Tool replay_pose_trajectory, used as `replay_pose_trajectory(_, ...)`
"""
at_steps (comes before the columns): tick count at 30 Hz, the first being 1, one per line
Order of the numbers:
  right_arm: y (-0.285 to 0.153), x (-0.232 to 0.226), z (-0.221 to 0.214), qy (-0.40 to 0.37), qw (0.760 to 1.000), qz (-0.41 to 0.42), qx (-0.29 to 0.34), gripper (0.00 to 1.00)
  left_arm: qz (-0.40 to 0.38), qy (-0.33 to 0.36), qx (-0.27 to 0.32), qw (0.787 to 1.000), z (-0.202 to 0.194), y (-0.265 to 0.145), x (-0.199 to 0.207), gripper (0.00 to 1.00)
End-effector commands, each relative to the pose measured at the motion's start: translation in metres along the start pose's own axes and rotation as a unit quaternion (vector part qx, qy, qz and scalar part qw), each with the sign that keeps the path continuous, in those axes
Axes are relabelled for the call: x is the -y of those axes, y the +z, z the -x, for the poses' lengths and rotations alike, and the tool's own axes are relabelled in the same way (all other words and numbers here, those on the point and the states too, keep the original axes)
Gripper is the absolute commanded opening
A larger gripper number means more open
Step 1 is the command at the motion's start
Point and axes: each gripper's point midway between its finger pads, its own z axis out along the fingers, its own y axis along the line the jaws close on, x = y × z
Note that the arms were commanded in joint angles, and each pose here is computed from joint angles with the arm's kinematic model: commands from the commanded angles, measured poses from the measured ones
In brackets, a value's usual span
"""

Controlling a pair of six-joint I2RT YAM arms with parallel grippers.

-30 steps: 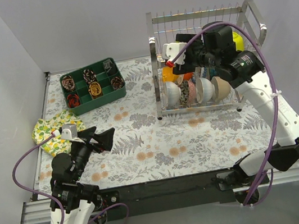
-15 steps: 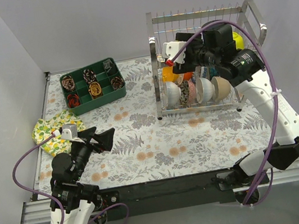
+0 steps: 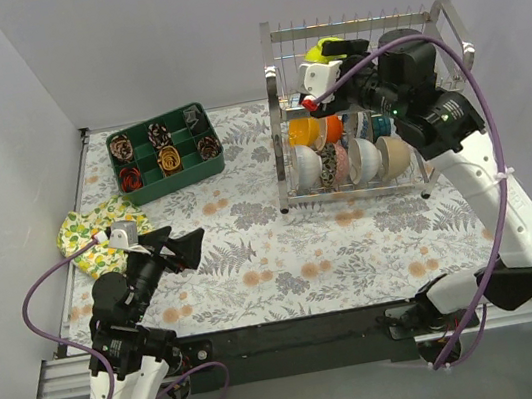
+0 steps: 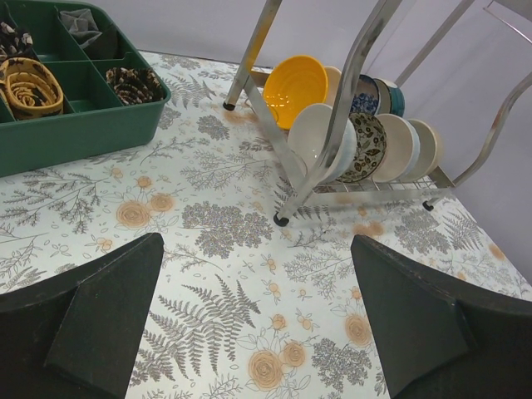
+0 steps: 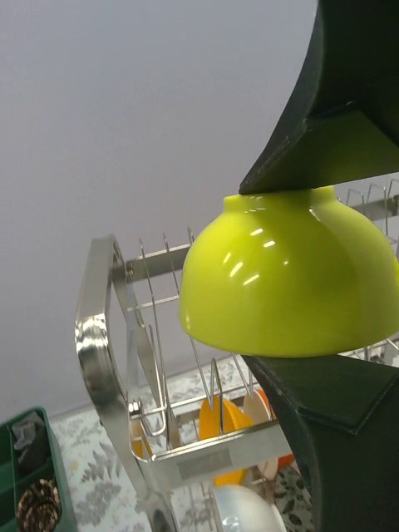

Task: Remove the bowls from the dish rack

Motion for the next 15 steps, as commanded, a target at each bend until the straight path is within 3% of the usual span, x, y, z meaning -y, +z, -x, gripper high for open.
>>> replay_pose_trajectory(1,-0.028,0.057,0.03,-0.046,0.992,-0.109,0.042,0.01,0.004,0.006,0.013,1.0,0.014,-0.002,0.002,0.98)
replay_pose_trajectory(8,-0.047,0.06,0.051,-0.02,0.987,-0.129,0.092,0.01,0.004,0.006,0.014,1.0,0.014,-0.002,0.002,0.98)
replay_pose_trajectory(15,-0.07,0.018,0.077,0.05,0.978,-0.075,0.187,0.01,0.004,0.006,0.011,1.0,0.013,-0.002,0.002,0.98)
